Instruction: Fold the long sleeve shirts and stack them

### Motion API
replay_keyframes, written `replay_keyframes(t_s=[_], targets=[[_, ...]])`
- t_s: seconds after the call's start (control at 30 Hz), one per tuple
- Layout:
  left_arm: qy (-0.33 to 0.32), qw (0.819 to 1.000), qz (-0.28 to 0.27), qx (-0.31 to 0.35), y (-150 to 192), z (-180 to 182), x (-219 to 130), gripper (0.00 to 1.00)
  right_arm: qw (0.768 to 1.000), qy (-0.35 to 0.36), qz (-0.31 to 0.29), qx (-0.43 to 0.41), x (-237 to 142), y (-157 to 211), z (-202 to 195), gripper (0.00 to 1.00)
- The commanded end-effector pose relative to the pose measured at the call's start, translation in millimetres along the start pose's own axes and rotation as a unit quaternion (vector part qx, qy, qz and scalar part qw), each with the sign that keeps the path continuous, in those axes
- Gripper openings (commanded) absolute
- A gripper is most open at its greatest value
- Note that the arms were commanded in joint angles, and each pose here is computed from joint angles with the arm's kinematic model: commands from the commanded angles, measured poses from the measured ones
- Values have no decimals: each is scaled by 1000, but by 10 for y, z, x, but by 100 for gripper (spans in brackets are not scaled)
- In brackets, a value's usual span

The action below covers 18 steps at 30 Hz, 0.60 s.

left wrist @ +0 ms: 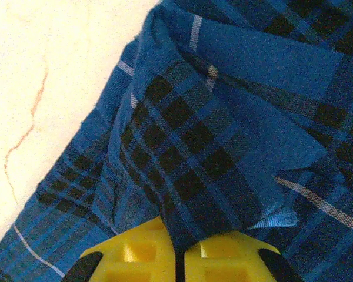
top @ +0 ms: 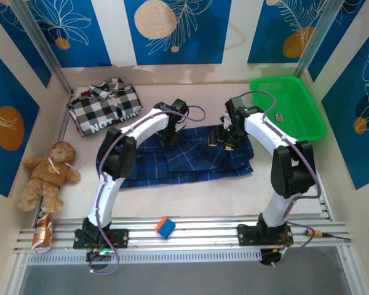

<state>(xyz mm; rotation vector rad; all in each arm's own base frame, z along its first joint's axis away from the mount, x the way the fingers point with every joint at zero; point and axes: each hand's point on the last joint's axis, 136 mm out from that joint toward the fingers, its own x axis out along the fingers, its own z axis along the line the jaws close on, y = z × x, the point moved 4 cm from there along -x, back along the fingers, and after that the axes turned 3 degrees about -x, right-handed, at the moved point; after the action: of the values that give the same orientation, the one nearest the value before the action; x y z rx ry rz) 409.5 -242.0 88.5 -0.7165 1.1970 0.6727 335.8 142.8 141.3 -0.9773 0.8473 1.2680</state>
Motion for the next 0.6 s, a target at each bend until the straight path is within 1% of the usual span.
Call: replay_keyframes(t_s=[0.0, 0.13, 0.23, 0.3, 0.37, 0.5, 0.57], targets=[[11, 998, -42, -40, -79, 168, -399, 4, 1000, -11, -13, -6, -133, -34, 131, 63], [72, 992, -51, -94, -13, 214, -615, 0, 999, -20, -20, -18, -170, -55, 223, 63], [123, 981, -60, -141, 72, 246, -790, 0, 998, -30, -29, -36, -208, -69, 316, 63], [154, 970, -64, -179, 162, 309, -902, 0, 998, -31, -33, -39, -230, -81, 347, 63], [186, 954, -70, -223, 270, 398, -983, 0, 998, -34, -35, -41, -242, -83, 371, 63], [245, 911, -86, -320, 520, 638, -1086, 0, 997, -42, -36, -47, -235, -94, 404, 63], [261, 896, -85, -348, 624, 702, -1098, 0, 997, -50, -37, -52, -229, -98, 431, 63]])
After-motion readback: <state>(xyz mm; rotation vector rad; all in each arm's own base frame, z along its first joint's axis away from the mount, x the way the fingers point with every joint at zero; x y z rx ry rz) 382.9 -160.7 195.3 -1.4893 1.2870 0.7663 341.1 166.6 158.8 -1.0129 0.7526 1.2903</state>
